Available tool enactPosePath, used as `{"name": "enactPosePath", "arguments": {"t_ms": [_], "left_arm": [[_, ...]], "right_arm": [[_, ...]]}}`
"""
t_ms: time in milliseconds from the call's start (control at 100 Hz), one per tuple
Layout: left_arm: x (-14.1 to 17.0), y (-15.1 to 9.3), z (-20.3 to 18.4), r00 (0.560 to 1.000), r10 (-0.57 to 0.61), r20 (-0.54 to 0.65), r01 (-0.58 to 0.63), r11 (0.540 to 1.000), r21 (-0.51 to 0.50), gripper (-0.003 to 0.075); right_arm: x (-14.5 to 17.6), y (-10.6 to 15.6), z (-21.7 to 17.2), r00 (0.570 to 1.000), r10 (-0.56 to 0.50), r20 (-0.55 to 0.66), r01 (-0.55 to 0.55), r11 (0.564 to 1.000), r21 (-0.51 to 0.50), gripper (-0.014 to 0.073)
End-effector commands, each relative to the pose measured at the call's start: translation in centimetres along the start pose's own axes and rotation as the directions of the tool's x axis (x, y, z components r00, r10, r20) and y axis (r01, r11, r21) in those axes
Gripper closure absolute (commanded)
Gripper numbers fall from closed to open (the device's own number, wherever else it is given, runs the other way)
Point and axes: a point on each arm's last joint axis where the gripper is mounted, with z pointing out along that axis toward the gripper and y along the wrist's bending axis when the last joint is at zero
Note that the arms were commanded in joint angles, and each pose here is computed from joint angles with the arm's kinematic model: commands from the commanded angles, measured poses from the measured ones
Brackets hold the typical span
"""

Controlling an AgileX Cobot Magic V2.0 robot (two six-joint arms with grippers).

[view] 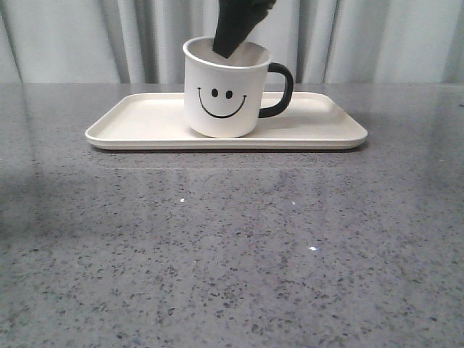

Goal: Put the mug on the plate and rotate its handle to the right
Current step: 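Release the mug rim and lift the right gripper away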

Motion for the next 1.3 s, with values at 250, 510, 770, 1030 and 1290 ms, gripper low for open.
{"name": "enactPosePath", "arguments": {"t_ms": [250, 510, 770, 1030, 1290], "left_arm": [[-1.4, -0.3, -0.9, 0.993, -0.009, 0.116, 0.007, 1.0, 0.017, 0.0459], [-2.1, -0.5, -2.8, 0.968, 0.003, 0.251, -0.007, 1.0, 0.013, 0.0459], [-0.8, -0.5, -4.3, 0.949, 0.015, 0.316, -0.018, 1.0, 0.009, 0.0459], [1.5, -0.2, -5.4, 0.921, 0.029, 0.388, -0.03, 1.0, -0.002, 0.0461], [3.2, -0.1, -6.1, 0.908, 0.021, 0.418, -0.025, 1.0, 0.004, 0.0634]], "right_arm": [[-2.4, -0.4, -6.0, 0.989, 0.002, 0.15, -0.022, 0.991, 0.134, 0.0226], [-2.9, 1.1, -10.0, 0.981, 0.086, 0.174, -0.101, 0.992, 0.08, 0.0379], [-3.2, 2.4, -12.2, 0.96, 0.21, 0.184, -0.214, 0.977, 0.003, 0.0643], [-3.5, 3.8, -14.7, 0.932, 0.303, 0.2, -0.294, 0.953, -0.076, 0.0656], [-2.8, 5.6, -18.1, 0.892, 0.358, 0.275, -0.363, 0.931, -0.032, 0.0656]]}}
